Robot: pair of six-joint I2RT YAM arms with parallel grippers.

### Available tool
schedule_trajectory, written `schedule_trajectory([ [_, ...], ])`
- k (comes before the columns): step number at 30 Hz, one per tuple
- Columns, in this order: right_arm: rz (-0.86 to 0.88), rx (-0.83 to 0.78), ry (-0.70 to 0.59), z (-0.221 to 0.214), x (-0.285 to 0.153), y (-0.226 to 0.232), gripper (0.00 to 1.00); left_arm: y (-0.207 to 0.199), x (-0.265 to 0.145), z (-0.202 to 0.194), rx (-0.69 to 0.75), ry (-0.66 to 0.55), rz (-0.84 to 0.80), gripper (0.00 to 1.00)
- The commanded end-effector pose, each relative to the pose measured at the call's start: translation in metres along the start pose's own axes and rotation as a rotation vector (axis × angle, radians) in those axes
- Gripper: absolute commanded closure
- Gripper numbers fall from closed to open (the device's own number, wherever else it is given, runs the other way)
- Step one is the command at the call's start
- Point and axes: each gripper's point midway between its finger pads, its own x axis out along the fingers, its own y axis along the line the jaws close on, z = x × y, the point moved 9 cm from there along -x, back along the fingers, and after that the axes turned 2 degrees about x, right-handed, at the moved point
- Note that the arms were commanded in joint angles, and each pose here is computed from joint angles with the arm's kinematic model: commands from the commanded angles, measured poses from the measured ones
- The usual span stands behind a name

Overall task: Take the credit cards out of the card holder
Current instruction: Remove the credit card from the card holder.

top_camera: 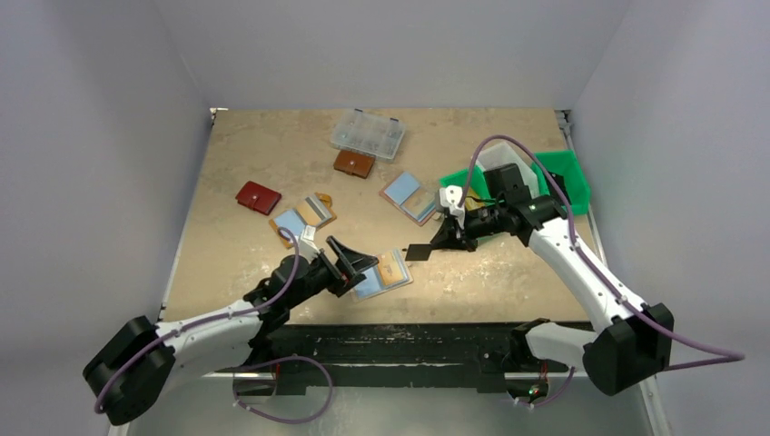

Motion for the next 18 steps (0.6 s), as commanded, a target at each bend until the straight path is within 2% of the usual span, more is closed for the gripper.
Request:
schedule_trajectory([
  [1, -0.063, -0.168, -0.018, 0.000, -0.003, -0.003, 1.00, -0.075, 0.012, 0.008, -0.228, -0.001, -0.216, 0.04],
  [5, -0.076, -0.266, -0.024, -0.010, -0.001, 0.001, 1.00, -0.082, 0.022, 0.010, -0.319, -0.029, -0.161, 0.06],
  [9, -0.105, -0.350, -0.041, -0.012, 0.000, 0.003, 1.00, -0.086, 0.027, 0.008, -0.379, -0.043, -0.178, 0.10],
  [18, -0.149, -0.377, -0.012, -0.012, 0.004, -0.001, 1.00, -0.098, 0.046, -0.005, -0.408, 0.025, -0.176, 0.13],
])
